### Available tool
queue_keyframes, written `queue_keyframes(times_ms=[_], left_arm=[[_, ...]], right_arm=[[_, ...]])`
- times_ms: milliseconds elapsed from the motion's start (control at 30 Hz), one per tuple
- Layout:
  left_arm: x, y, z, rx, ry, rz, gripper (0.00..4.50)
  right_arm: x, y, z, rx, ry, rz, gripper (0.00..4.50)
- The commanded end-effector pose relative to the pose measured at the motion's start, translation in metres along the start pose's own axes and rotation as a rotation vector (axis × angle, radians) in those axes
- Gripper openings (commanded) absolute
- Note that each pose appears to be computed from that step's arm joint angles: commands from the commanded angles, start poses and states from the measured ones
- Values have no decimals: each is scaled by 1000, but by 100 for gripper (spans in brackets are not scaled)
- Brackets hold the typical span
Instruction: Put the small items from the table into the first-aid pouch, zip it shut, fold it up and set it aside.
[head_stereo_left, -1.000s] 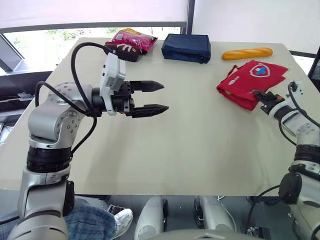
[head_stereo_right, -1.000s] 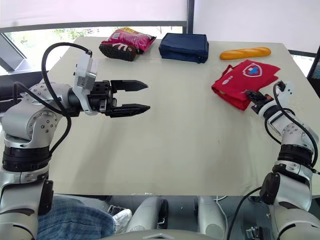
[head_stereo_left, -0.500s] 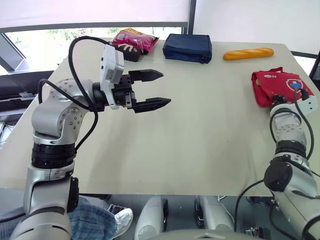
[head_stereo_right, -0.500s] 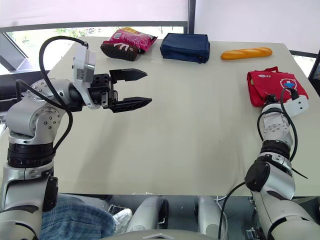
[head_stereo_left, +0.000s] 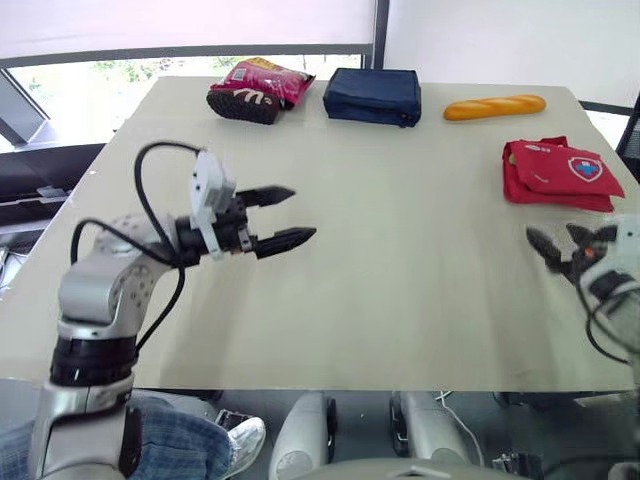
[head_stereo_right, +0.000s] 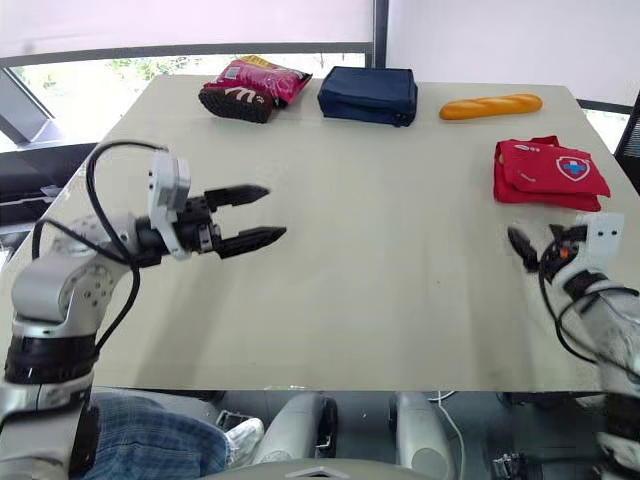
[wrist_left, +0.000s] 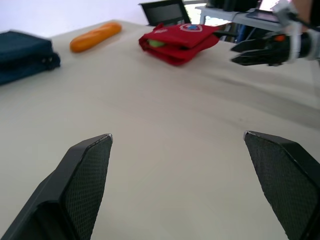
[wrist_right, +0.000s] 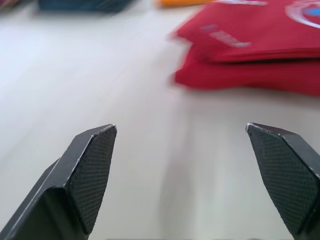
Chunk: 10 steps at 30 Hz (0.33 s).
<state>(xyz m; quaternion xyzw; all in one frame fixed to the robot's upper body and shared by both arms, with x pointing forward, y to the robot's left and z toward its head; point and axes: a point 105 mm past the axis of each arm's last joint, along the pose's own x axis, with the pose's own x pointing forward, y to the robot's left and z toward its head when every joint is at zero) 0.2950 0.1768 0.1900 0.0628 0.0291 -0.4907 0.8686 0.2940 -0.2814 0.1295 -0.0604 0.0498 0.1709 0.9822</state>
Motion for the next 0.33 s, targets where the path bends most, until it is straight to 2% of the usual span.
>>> queue_keyframes(times_ms=[33,200,333], left_arm=[[-19,1,-5,26,-19,88,450],[-52,-1,-49,-4,101,244,450],[-71,-3,-59,7,127,310,450]], right_arm=[[-17,15,23,-186,-60,170,443],[-53,13,16,-218,-25,307,443],[-69,6,12,-202,-18,328,443]])
